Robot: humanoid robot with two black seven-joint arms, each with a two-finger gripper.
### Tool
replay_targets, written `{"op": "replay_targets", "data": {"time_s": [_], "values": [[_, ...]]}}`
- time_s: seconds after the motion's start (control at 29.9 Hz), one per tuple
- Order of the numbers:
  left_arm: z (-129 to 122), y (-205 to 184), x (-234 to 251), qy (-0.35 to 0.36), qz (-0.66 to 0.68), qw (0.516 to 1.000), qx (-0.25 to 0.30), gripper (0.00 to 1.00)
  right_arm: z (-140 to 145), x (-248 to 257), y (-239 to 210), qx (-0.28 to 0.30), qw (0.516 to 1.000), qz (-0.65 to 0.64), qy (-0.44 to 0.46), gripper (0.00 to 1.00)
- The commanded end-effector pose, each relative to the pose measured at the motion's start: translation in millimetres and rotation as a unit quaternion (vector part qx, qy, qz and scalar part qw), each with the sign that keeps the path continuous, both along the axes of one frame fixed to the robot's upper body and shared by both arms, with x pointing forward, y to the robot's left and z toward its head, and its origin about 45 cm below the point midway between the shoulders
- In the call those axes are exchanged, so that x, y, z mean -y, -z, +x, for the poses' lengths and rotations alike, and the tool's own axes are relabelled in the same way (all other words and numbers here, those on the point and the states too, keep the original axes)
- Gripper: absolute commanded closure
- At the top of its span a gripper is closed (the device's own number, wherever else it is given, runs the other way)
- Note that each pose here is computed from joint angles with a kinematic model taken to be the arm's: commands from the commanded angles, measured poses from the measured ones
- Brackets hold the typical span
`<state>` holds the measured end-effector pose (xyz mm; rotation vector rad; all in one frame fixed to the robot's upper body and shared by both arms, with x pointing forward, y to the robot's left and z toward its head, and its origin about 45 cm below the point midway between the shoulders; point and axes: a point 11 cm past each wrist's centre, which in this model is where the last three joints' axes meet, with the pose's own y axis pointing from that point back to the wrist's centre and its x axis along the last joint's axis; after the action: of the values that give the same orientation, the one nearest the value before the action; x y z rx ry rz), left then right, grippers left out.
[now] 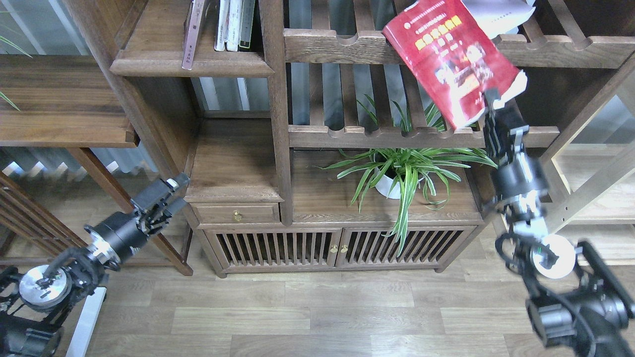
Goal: Organize books on shelf
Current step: 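Lower the book with the right gripper toward the left gripper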
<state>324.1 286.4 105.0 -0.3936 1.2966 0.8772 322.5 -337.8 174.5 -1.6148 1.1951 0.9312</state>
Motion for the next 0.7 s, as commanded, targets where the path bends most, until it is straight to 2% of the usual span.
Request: {"op": "replay_targets", "data": {"time_s": [0.0, 0.23, 0.4, 0.67], "values": [[-5.6, 6.9, 9.8, 0.012, -0.002, 1.000, -0.009, 0.01, -17.9, -3.4, 22.0, -0.027, 0.999, 0.015, 0.008, 0.96], [-19.0, 18.1, 24.4, 0.039, 0.002, 0.999, -0.026, 0.01, -56.5, -8.2, 57.2, -0.082, 0.996, 0.024, 0.009, 0.96], [-23.2, 11.4, 48.6, 0.062, -0.019, 0.998, -0.015, 0.01, -75.9, -18.4, 74.9, -0.112, 0.993, 0.029, -0.002, 0.96], [-40.2, 21.3, 59.4, 0.075, -0.027, 0.996, -0.031, 0.01, -82.6, -89.9, 90.3, -0.128, 0.987, 0.068, -0.063, 0.96]]}}
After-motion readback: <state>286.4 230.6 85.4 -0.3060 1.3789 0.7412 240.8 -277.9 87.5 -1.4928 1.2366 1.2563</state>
